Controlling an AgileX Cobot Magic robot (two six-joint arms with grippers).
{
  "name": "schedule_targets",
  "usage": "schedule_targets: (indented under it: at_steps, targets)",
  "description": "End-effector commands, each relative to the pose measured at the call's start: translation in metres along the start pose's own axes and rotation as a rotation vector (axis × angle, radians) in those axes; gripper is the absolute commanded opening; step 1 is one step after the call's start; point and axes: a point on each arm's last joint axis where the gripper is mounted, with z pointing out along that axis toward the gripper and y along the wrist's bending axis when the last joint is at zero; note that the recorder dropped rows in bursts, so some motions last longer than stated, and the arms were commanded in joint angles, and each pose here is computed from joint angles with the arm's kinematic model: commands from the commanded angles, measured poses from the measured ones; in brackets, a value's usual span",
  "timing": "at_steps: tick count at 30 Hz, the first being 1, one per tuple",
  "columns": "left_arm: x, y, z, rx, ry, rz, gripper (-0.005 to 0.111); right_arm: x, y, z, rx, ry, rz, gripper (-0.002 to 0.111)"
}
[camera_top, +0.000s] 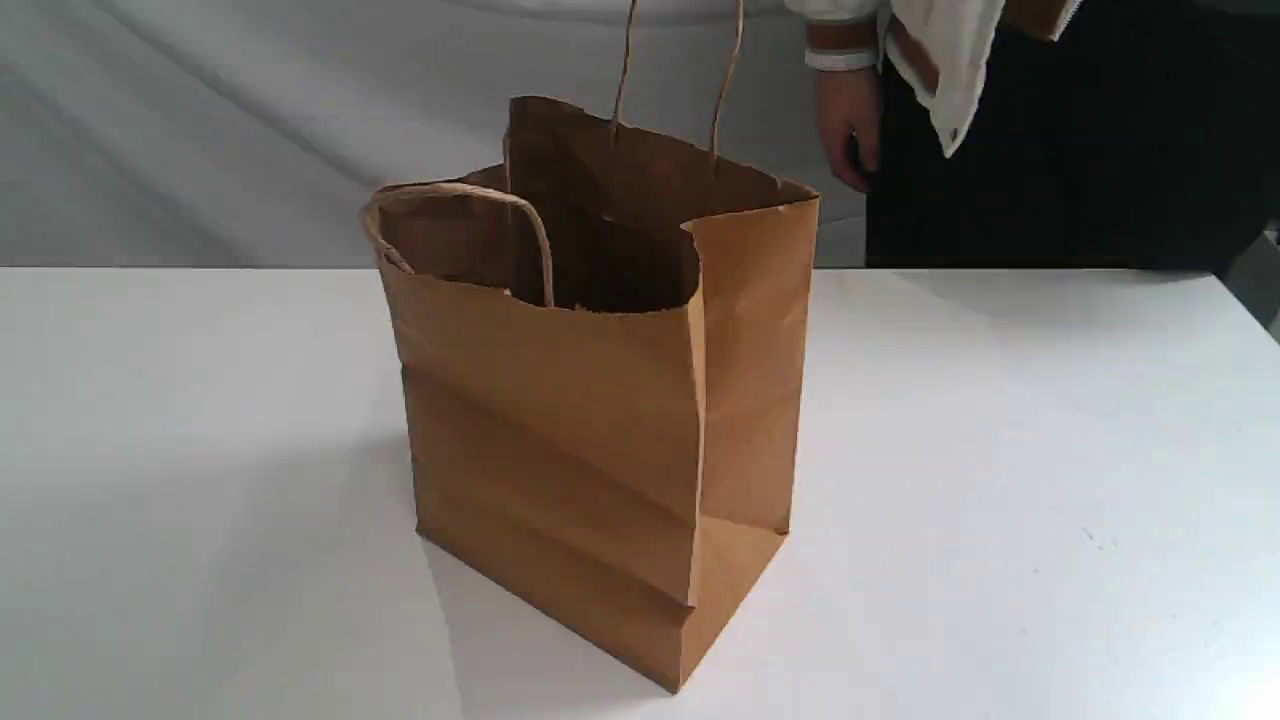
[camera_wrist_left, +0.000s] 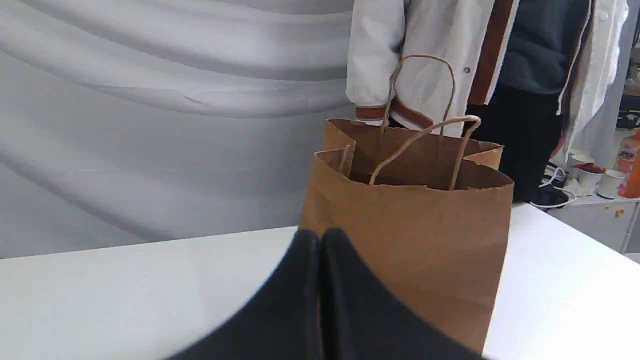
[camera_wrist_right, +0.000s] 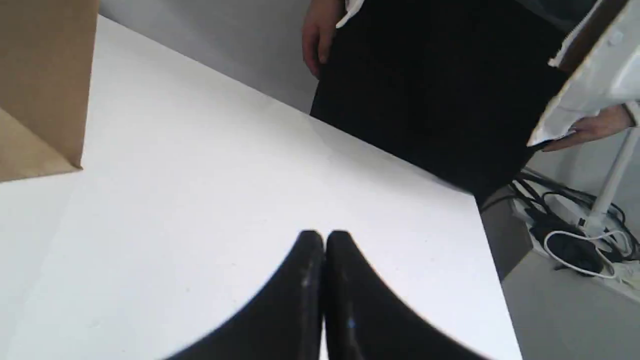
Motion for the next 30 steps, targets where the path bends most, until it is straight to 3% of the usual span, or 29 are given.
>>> schedule_targets:
  at_steps: [1,30]
  targets:
    - [-0.0003,-0.0002,-0.0003,0.001,-0.016,-0.006,0.000,0.0016,0.0005,-0.0042,0.026,-0.046,0.025,0.000]
    - [-0.0001,-0.0001,-0.0003,0.000,-0.013,-0.004,0.000,0.0040,0.0019,-0.0046,0.012,-0.024,0.032,0.000]
